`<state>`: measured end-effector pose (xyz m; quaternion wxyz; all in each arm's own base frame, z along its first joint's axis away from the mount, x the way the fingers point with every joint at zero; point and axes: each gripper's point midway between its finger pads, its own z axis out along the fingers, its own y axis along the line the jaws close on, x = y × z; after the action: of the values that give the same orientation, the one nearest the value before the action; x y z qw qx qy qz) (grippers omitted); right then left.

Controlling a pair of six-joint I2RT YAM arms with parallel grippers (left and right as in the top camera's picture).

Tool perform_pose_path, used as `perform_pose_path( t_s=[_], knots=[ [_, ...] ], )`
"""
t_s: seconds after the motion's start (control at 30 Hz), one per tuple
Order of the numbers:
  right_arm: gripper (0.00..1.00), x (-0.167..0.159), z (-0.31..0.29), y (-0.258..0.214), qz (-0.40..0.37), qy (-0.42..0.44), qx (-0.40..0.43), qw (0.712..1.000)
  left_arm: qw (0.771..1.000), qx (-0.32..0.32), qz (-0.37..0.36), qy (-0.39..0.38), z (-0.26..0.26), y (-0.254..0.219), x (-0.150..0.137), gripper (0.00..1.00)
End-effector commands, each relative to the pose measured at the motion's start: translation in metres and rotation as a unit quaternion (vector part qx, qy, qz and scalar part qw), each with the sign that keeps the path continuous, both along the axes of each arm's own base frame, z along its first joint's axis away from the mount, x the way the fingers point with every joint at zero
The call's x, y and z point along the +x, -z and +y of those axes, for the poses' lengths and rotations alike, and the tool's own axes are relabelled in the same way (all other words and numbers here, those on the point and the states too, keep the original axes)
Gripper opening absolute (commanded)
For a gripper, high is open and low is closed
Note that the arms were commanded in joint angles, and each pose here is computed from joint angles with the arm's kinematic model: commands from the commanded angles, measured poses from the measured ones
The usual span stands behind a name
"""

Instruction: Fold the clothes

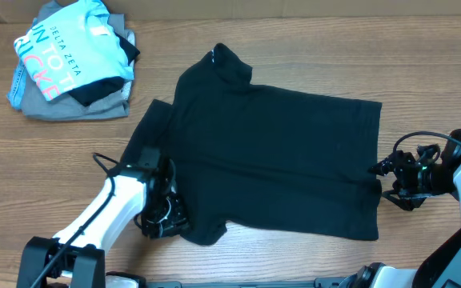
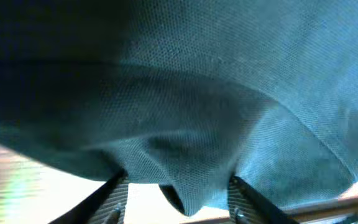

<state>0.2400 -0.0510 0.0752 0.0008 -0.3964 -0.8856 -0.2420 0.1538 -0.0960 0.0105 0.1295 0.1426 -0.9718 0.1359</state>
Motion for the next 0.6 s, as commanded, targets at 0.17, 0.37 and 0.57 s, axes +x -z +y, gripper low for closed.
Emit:
perform_pose_path(
  t_s=[0.17,0.37,0.57],
  knots=[
    [0.72,0.001,-0.001,-0.004,-0.014,-0.002,-0.004,1.0,0.999,0.0,-0.012,-0.034,-0.007,0.012,0.002,0.2],
    [0.72,-0.002,-0.007,0.0,-0.002,-0.003,-0.025,1.0,0.997,-0.072,-0.002,-0.011,-0.027,-0.013,0.006,0.04],
    [0.82,-0.019,-0.01,0.005,0.039,-0.006,-0.042,0.998,0.997,-0.048,-0.043,0.032,-0.02,-0.047,0.035,0.1]
  ],
)
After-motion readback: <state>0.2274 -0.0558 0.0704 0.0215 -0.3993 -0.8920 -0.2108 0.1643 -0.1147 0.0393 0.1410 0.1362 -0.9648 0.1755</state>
